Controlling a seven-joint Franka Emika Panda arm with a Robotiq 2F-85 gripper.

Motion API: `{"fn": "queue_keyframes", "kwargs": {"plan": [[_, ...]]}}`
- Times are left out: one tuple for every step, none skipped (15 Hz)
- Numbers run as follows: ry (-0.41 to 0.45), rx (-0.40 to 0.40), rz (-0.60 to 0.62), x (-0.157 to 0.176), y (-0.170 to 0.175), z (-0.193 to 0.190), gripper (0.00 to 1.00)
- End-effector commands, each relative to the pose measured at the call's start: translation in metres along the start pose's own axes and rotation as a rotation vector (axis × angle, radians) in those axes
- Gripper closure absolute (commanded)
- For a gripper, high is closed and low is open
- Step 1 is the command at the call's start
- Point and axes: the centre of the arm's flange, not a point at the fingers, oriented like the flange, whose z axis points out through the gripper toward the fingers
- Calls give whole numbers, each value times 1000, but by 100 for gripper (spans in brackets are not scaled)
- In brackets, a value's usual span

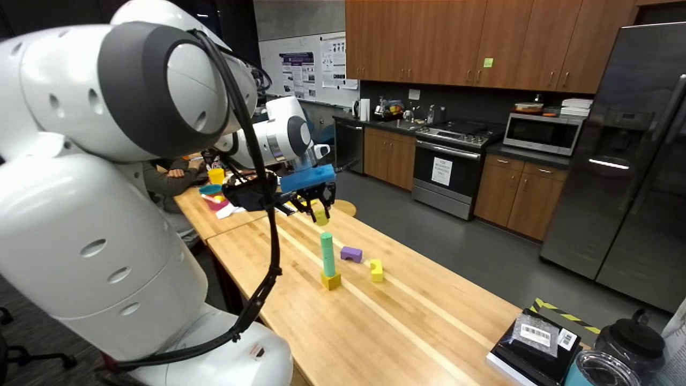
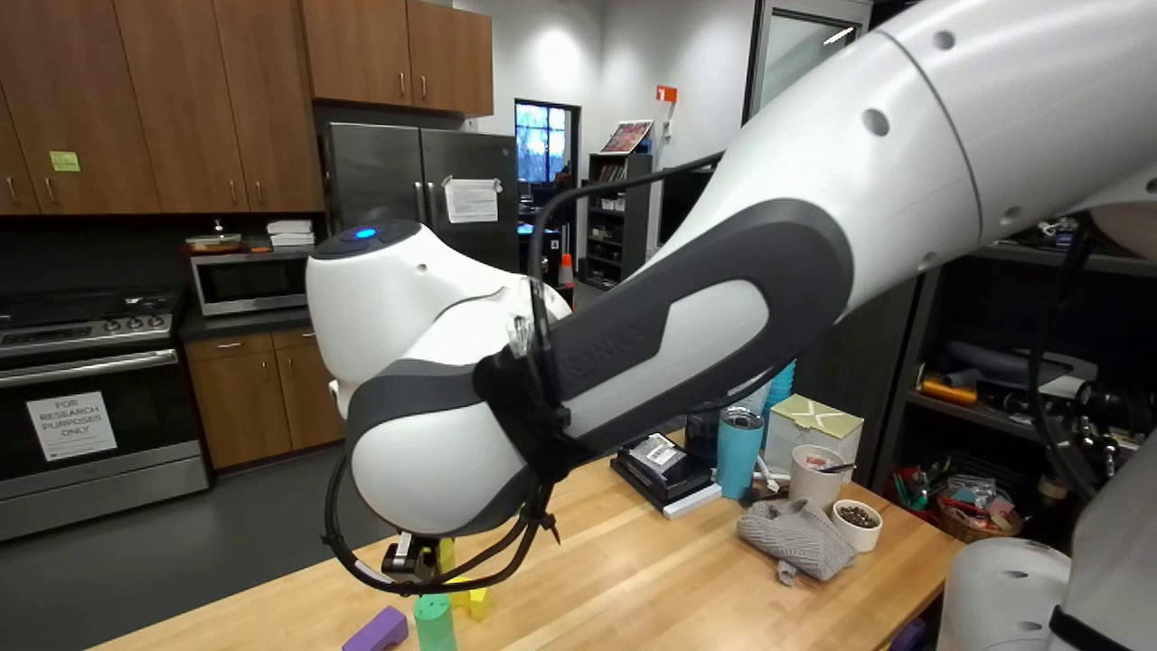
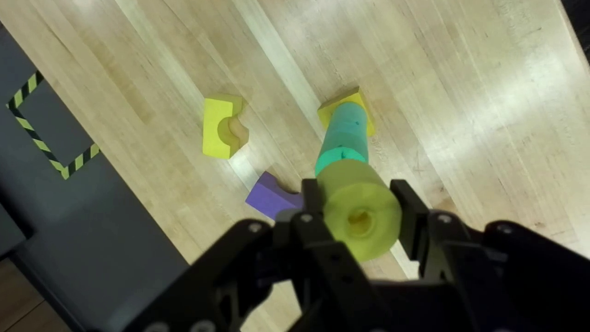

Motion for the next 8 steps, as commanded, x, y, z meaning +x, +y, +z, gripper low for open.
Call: {"fn": "queue_keyframes", "kwargs": {"plan": [[0,28,-19,11,6,1,84],[-3,32,-21,12,6,3,84],[-5,36,-23,13,6,6,84],[-8,40,-23,14,6,8,84],[-10,45,-24,15,6,10,84],[-12,49,-26,15,6,11,84],[-15,50,-29,16,6,13,84],[-16,52,-30,17,7,14,84]]}}
